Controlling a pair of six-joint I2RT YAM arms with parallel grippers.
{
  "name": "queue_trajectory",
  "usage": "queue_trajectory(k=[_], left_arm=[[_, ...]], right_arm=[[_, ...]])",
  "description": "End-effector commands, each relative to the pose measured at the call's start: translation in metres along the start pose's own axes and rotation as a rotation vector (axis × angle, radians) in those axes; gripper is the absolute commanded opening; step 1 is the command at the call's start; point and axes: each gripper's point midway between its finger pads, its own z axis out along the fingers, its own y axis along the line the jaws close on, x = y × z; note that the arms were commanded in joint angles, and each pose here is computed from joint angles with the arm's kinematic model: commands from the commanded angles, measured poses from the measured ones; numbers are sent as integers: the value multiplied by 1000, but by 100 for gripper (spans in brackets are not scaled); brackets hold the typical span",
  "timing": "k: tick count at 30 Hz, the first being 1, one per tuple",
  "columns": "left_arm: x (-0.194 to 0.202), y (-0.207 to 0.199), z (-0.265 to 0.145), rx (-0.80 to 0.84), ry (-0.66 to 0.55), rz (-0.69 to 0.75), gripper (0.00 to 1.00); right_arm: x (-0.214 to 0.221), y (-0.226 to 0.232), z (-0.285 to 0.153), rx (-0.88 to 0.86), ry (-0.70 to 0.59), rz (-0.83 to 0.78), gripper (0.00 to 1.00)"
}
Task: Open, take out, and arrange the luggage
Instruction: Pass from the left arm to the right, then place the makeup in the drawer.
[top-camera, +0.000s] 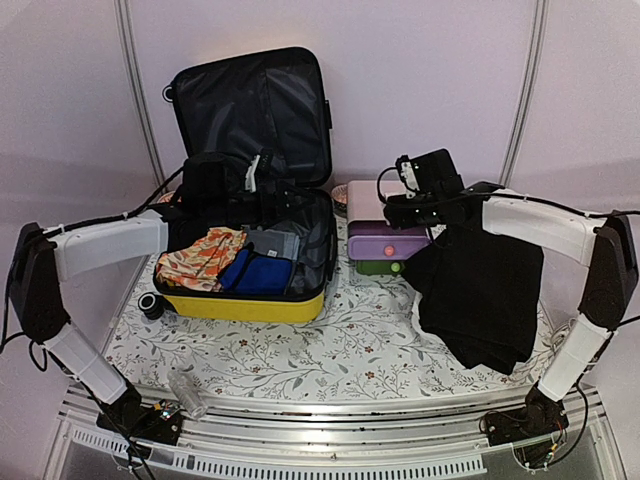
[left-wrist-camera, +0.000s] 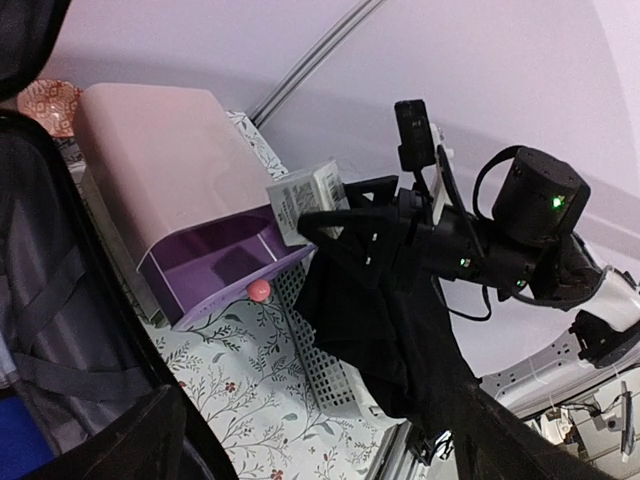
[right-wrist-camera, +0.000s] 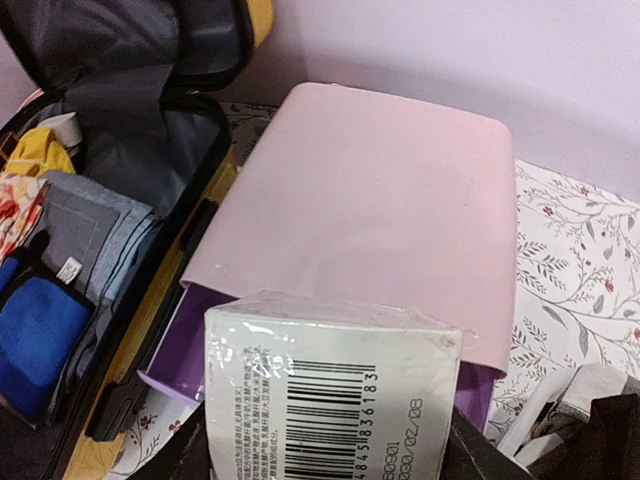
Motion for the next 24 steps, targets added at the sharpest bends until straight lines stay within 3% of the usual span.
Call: queue_trajectory(k=[1,14,24], left_arm=[[5,2,3,-1,-11,31,94],[10,5,-1,-18,-7,41,94],[11,4,1,-5,0,37,94]], right_arm=[[-5,-6,7,60,-38,179,33],[48,-2,33,73,147,211,29],[29,12,36,22,178,185,33]])
